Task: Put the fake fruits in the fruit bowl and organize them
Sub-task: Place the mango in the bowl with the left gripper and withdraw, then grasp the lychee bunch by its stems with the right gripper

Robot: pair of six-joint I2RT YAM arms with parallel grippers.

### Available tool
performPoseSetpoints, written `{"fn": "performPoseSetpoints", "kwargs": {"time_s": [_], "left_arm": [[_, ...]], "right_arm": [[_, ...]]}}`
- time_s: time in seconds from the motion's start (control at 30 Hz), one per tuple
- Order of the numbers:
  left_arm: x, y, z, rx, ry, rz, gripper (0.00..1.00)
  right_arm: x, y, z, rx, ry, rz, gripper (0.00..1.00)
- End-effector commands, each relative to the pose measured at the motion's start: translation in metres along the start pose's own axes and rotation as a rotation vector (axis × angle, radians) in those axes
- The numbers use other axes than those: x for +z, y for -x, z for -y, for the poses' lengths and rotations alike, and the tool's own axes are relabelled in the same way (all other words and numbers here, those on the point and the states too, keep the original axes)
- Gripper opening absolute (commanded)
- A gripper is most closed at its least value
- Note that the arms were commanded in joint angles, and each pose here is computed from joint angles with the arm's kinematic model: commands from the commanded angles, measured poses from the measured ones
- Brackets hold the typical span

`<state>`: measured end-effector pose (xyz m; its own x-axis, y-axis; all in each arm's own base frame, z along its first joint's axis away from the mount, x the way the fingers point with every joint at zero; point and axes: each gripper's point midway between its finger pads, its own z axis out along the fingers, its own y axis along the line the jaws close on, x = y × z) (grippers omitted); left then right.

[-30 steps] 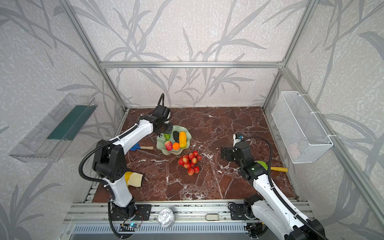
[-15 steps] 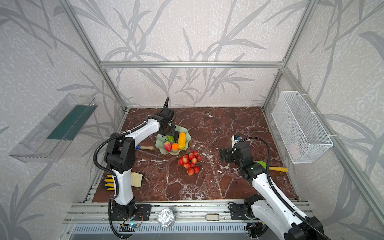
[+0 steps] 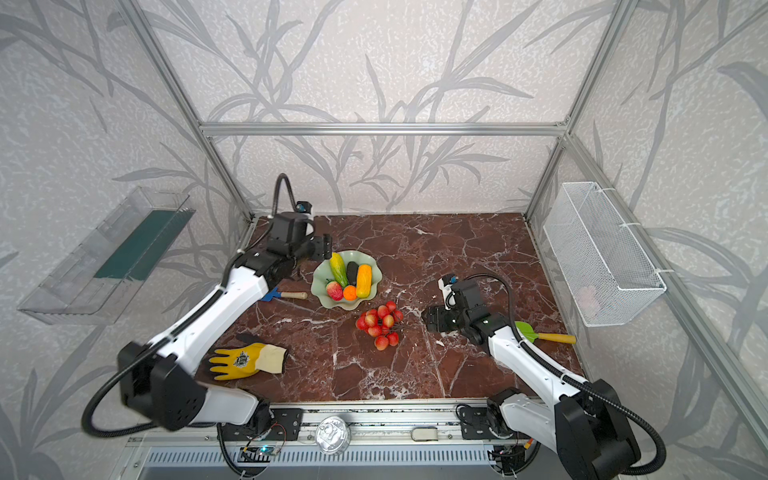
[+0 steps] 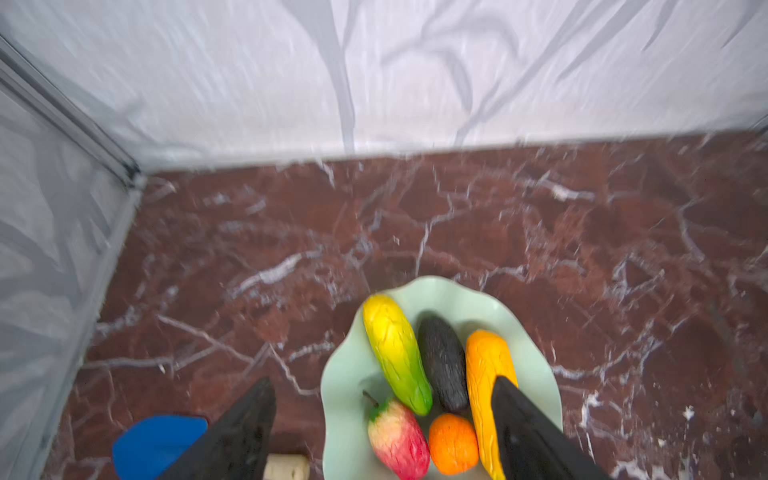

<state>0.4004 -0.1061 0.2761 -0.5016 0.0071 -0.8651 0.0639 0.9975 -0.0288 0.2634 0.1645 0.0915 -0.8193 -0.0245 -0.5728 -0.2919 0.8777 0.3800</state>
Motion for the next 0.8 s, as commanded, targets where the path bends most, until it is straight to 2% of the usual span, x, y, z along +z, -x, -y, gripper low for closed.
{"fn": "performPoseSetpoints", "kwargs": {"time_s": [0.0, 0.17, 0.43, 0.77], "left_arm": [[-0.021, 0.004, -0.021, 0.038, 0.044, 0.156, 0.88], [-0.049, -0.015, -0.042, 0.058, 0.076, 0.171, 0.91], [-0.05, -0.032, -0.05, 0.003, 0.081, 0.144, 0.92], [-0.053, -0.032, -0.057, 0.002, 0.108, 0.138, 0.92]], "right_arm": [[0.005, 0.007, -0.029, -0.05, 0.088, 0.007, 0.84], [0.018, 0.0, -0.033, -0.146, 0.063, -0.062, 0.75], [0.044, -0.002, -0.049, -0.294, 0.069, -0.146, 0.66], [0.081, -0.01, -0.071, -0.347, 0.101, -0.229, 0.57]]}}
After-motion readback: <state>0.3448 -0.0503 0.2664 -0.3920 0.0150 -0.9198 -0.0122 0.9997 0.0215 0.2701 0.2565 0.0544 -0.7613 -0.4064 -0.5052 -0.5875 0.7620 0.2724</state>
